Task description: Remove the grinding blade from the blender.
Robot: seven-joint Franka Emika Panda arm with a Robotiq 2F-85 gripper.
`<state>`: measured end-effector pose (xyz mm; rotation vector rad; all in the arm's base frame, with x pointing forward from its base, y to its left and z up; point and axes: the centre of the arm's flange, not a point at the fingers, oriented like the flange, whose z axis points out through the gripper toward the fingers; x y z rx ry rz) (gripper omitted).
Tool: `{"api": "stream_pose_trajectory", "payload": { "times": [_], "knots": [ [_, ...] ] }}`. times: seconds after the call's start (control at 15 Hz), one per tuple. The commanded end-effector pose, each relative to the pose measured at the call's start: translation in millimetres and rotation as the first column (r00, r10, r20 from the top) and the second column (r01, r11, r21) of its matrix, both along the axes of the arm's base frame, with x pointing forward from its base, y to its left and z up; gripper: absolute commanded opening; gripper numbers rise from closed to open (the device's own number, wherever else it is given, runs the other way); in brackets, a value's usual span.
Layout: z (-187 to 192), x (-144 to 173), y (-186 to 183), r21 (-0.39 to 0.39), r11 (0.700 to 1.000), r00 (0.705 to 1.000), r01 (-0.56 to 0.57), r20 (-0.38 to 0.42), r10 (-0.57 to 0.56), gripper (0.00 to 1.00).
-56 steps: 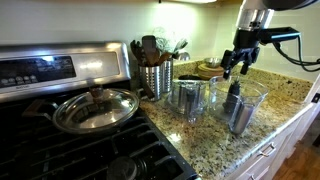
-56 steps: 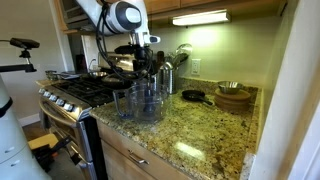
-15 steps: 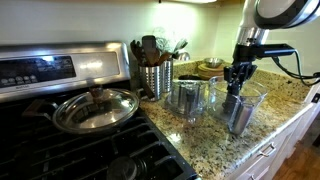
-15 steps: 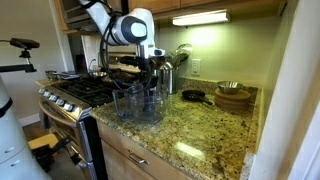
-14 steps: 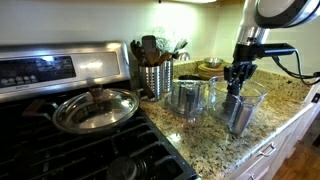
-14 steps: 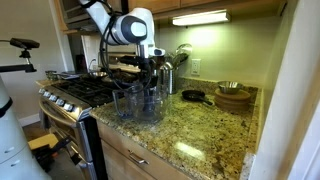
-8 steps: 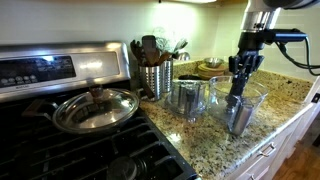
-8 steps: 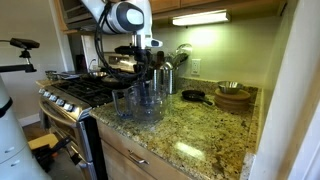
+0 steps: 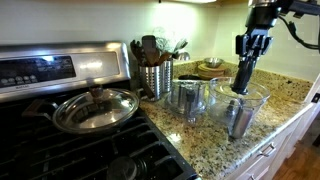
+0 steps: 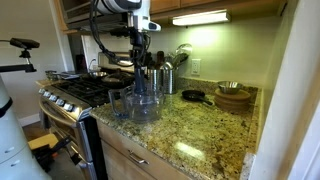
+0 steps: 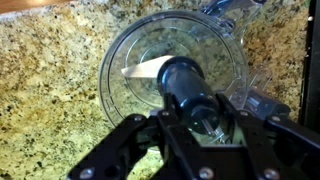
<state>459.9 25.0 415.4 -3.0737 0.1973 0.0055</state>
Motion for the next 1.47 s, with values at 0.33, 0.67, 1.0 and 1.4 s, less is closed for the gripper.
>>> {"api": "stream_pose_trajectory", "payload": {
  "times": [0.33, 0.67, 1.0, 1.4],
  "knots": [
    [53, 17, -23, 0.031, 0.998, 0.998, 0.054, 0.02, -0.055, 0.19],
    [94, 27, -63, 0.016, 0.992, 0.991, 0.126, 0.04, -0.126, 0.19],
    [87, 40, -133, 0.027, 0.968, 0.966, 0.248, 0.071, -0.249, 0.19],
    [34, 45, -197, 0.038, 0.932, 0.931, 0.361, 0.044, -0.363, 0.19]
  ]
}}
